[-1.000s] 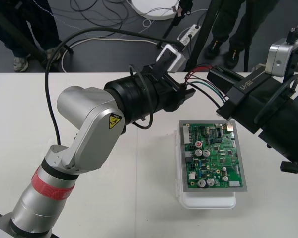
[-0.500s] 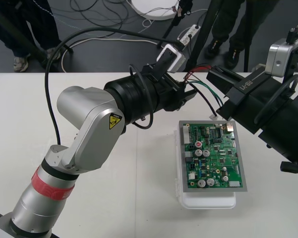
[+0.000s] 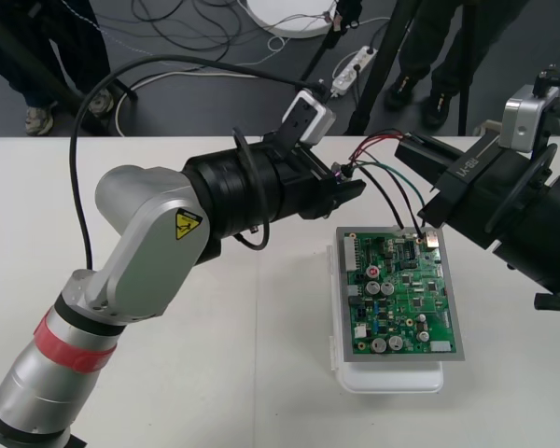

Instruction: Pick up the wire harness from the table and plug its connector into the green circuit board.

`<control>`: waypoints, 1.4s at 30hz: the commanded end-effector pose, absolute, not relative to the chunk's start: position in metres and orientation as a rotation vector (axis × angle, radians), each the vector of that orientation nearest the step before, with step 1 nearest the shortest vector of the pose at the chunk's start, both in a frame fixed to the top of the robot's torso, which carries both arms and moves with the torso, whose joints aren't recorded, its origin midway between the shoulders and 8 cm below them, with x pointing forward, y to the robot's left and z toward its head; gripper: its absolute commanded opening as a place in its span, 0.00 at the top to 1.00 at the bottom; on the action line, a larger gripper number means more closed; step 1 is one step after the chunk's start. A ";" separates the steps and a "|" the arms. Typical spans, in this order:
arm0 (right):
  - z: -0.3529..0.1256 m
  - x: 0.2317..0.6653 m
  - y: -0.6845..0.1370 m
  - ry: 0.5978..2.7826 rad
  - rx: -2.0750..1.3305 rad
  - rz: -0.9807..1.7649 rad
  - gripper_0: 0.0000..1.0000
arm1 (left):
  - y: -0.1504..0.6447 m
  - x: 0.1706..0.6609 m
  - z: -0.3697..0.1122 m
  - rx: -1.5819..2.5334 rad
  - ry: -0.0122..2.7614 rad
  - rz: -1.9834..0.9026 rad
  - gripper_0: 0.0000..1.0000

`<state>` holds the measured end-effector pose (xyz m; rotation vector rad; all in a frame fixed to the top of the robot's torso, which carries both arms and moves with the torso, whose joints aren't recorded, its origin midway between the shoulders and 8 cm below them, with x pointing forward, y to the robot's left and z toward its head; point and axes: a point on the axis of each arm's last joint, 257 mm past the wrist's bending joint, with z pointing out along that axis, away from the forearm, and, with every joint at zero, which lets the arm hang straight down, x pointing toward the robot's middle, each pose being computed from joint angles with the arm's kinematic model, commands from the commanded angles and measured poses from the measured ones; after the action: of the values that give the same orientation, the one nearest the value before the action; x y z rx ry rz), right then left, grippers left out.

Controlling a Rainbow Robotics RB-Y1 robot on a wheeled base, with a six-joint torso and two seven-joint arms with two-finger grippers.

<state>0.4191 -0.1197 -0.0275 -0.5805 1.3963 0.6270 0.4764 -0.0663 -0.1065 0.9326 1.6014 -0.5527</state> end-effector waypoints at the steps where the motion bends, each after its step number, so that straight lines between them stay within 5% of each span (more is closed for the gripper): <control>1: 0.002 0.433 -0.137 1.318 -0.613 0.608 1.00 | -0.057 0.472 -0.100 0.992 1.511 -0.519 0.00; 16: 0.021 0.440 -0.206 1.253 -0.703 0.592 1.00 | -0.025 0.444 -0.109 1.042 1.518 -0.608 0.00; 42: 0.024 0.329 -0.255 1.146 -0.982 0.815 1.00 | 0.014 0.388 -0.100 1.228 1.391 -0.791 0.00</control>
<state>0.3381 -0.2544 0.0103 -0.9504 1.1340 0.7651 0.4008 -0.0029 -0.1128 1.1296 1.4457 -0.8211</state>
